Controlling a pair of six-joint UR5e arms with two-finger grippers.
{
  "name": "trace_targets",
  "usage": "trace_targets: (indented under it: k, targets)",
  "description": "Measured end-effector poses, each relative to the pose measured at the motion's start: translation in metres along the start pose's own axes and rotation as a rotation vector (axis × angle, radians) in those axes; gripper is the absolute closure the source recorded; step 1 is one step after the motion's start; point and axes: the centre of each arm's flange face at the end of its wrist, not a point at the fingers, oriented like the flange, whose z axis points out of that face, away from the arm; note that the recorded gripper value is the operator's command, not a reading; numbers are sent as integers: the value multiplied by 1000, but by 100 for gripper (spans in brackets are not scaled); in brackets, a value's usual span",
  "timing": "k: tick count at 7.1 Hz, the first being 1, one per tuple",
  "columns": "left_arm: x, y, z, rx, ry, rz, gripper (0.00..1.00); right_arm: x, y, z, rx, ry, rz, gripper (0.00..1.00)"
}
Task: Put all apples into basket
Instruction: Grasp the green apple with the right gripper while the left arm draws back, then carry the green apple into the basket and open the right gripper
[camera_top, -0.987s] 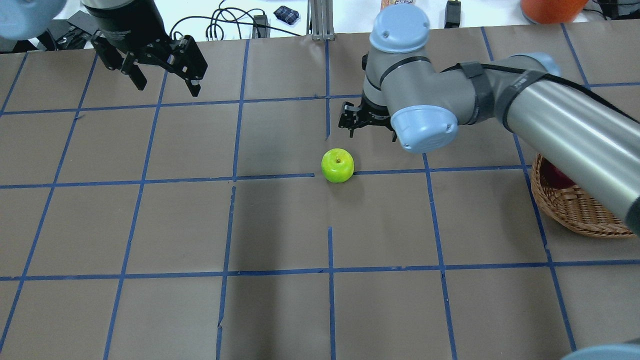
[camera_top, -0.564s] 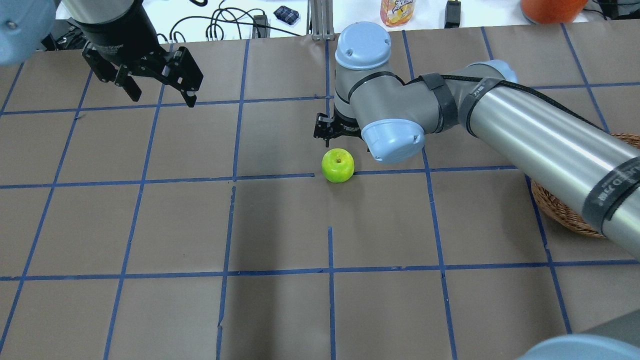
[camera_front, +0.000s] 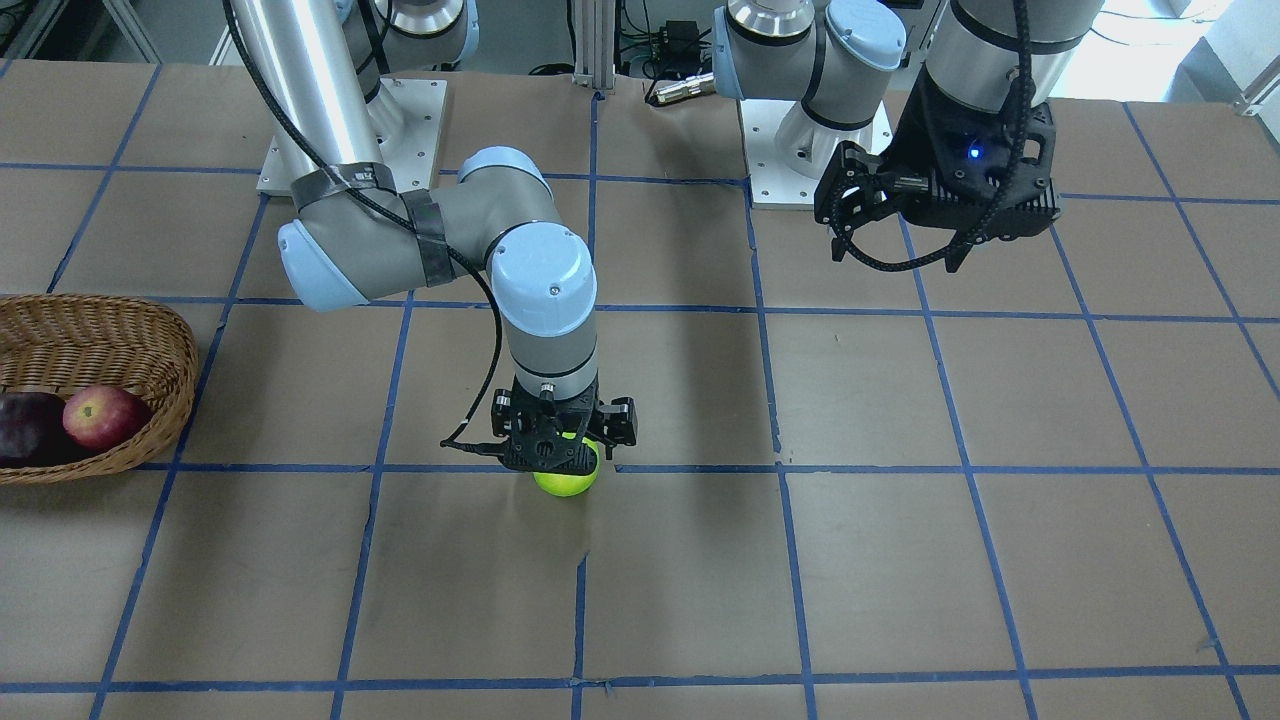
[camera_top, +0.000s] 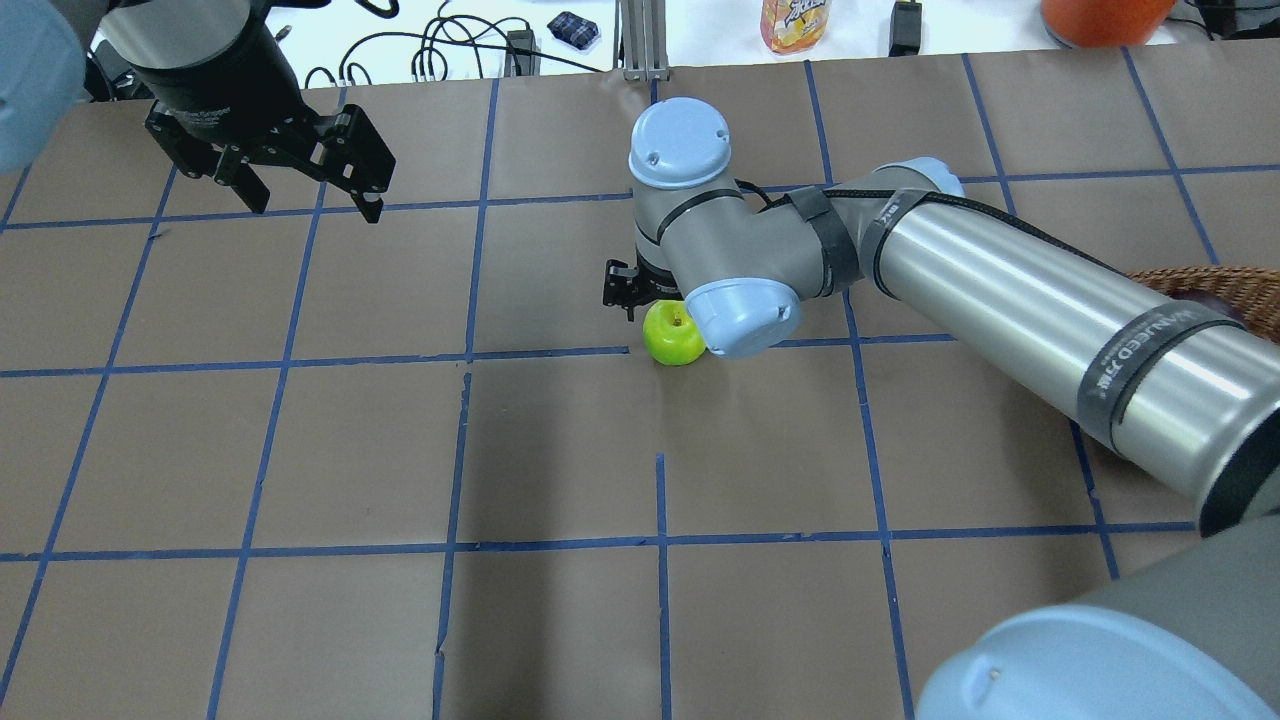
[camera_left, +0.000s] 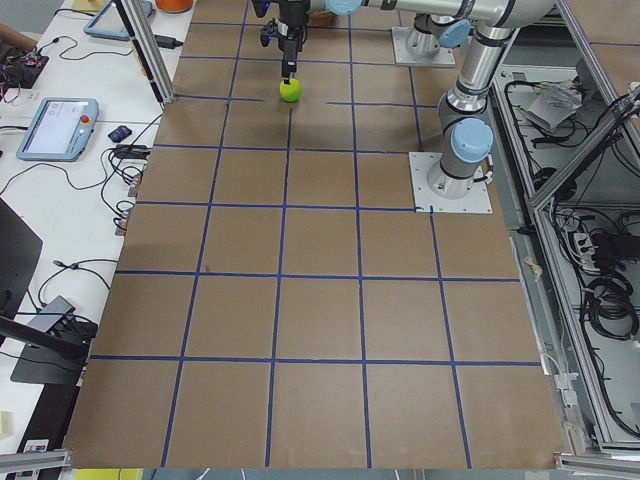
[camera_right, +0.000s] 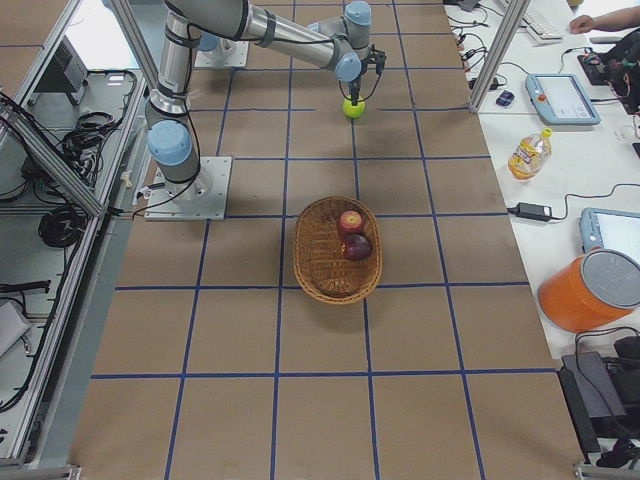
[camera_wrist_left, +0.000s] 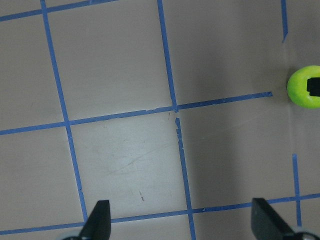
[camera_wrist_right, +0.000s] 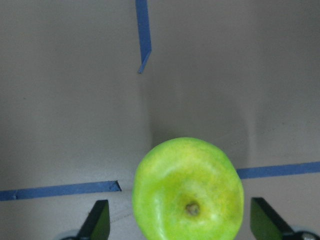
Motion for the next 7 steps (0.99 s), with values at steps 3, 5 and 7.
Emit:
trace_targets:
  k: [3, 5, 7]
  targets:
    - [1, -1, 0, 4, 5, 0, 0, 1, -2, 29, 14, 76, -16, 35]
    - [0, 0, 0, 4, 5, 0, 0, 2, -4, 32, 17, 89, -32, 71]
    - [0, -1, -2, 13, 7, -3, 0, 25, -19, -1, 45, 82, -80, 71]
